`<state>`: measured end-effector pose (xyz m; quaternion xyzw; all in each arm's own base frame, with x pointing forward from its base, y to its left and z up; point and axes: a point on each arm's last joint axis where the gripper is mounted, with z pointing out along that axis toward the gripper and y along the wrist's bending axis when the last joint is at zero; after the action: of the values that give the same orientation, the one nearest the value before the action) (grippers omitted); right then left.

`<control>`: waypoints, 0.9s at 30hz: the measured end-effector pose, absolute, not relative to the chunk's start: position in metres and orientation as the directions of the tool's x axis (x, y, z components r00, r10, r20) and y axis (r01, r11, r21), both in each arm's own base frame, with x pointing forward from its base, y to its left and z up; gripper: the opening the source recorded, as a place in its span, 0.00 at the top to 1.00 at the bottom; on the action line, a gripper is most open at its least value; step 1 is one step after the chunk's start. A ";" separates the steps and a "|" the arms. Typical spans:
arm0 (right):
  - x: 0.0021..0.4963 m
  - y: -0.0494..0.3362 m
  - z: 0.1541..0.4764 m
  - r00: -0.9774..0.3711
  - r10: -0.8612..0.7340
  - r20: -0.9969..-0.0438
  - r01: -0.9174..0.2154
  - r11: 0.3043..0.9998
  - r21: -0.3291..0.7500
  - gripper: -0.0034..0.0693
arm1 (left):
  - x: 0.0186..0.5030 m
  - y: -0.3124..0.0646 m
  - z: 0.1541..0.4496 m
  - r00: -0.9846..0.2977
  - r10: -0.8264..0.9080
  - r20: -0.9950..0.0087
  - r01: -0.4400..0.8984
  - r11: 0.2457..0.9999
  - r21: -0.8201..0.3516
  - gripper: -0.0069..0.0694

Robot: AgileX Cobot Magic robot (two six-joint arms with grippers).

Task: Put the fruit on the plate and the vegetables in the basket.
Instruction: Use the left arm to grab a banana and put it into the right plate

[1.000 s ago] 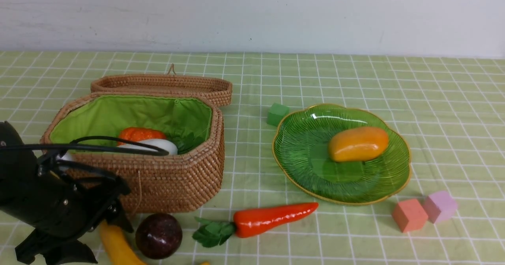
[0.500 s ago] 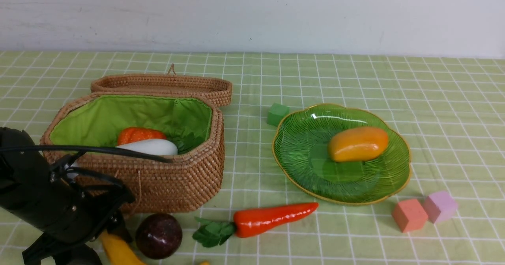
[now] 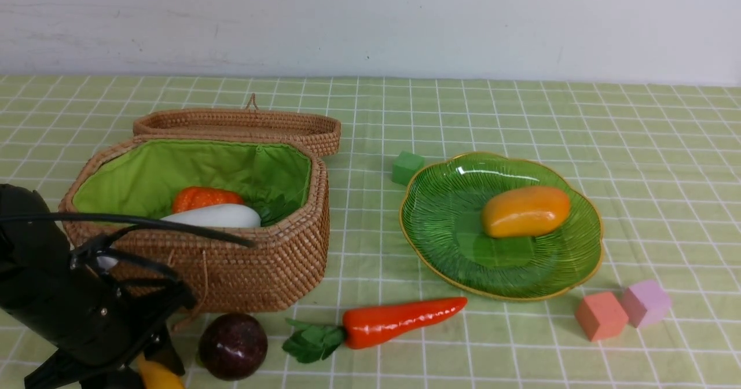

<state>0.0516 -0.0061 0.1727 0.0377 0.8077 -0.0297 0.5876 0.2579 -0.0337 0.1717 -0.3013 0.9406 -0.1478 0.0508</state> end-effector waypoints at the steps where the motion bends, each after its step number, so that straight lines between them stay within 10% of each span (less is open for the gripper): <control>1: 0.052 -0.006 0.173 -0.307 0.026 -0.951 0.096 0.995 -0.004 0.62 | 0.257 -0.034 0.174 -0.814 -0.580 -0.010 -0.549 0.775 -0.313 0.52; 17: 0.052 -0.006 0.173 -0.307 0.026 -0.951 0.096 0.995 -0.004 0.62 | 0.216 -0.030 0.236 -0.868 -0.484 -0.106 -0.432 0.844 -0.317 0.52; 27: 0.052 -0.006 0.173 -0.307 0.026 -0.951 0.096 0.995 -0.004 0.62 | 0.250 -0.057 0.344 -0.865 -0.369 -0.339 -0.173 0.856 -0.488 0.52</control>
<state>0.0516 -0.0061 0.1727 0.0377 0.8077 -0.0297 0.5876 0.2503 -0.0572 0.3440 -0.1442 0.9388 -0.2267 0.2155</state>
